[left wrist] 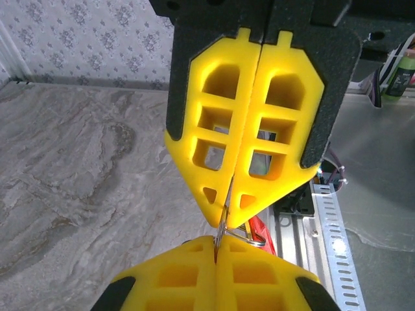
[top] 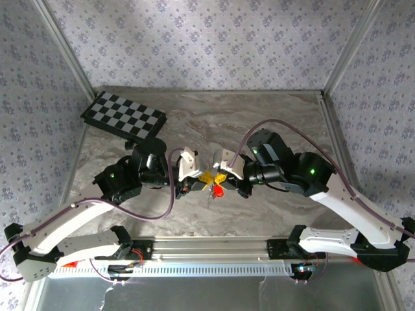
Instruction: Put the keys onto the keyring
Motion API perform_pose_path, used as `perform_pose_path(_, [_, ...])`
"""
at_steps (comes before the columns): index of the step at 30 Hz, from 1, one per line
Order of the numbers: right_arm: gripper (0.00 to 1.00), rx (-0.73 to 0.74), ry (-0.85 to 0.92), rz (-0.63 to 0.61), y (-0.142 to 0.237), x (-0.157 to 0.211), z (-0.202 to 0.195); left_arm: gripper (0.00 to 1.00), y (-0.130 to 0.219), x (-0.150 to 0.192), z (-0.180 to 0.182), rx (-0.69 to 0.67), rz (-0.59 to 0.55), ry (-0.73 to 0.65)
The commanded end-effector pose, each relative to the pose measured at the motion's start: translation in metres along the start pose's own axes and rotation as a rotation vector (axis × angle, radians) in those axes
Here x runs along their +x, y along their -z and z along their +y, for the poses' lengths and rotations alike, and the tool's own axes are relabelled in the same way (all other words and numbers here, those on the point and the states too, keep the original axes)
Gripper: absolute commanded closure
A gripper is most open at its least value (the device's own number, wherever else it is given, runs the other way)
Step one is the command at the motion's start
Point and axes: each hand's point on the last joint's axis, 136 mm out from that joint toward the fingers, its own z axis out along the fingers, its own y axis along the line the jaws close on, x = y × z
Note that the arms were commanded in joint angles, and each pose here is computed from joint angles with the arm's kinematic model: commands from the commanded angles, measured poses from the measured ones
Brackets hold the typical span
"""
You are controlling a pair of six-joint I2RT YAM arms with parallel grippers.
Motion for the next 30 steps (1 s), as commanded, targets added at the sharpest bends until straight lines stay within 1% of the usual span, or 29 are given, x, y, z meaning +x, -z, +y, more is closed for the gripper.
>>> perform_pose_path(1, [1.00, -0.017, 0.026, -0.061, 0.005, -0.013, 0.006, 1.00, 0.006, -0.014, -0.003, -0.003, -0.060, -0.023])
perform_pose_path(4, [1.00, -0.008, 0.034, -0.074, 0.006, -0.014, 0.006, 1.00, 0.009, -0.021, -0.007, 0.013, -0.093, -0.018])
perform_pose_path(6, [1.00, -0.003, 0.030, -0.094, 0.008, -0.017, 0.005, 1.00, 0.012, -0.030, -0.011, 0.028, -0.143, -0.005])
perform_pose_path(11, [0.84, 0.015, -0.007, -0.210, 0.014, -0.029, 0.006, 1.00, 0.022, -0.058, -0.018, 0.068, -0.302, 0.013])
perform_pose_path(13, [0.80, 0.013, -0.024, -0.255, 0.017, -0.033, 0.007, 1.00, 0.026, -0.065, -0.021, 0.080, -0.347, 0.011])
perform_pose_path(15, [0.80, 0.021, -0.027, -0.297, 0.020, -0.039, 0.006, 1.00, 0.028, -0.070, -0.022, 0.087, -0.378, 0.015])
perform_pose_path(18, [0.80, 0.026, -0.021, -0.317, 0.022, -0.040, 0.005, 1.00, 0.030, -0.073, -0.025, 0.105, -0.415, 0.018])
perform_pose_path(23, [0.84, 0.040, 0.002, -0.358, 0.030, -0.046, 0.006, 1.00, 0.033, -0.078, -0.031, 0.145, -0.472, 0.028])
perform_pose_path(27, [0.95, 0.068, 0.031, -0.409, 0.041, -0.053, 0.004, 1.00, 0.035, -0.080, -0.033, 0.169, -0.505, 0.044])
perform_pose_path(29, [1.00, 0.065, 0.022, -0.385, 0.033, -0.043, 0.004, 1.00, 0.033, -0.078, -0.033, 0.170, -0.491, 0.051])
perform_pose_path(30, [1.00, 0.066, 0.020, -0.382, 0.033, -0.043, 0.004, 1.00, 0.033, -0.077, -0.033, 0.169, -0.483, 0.053])
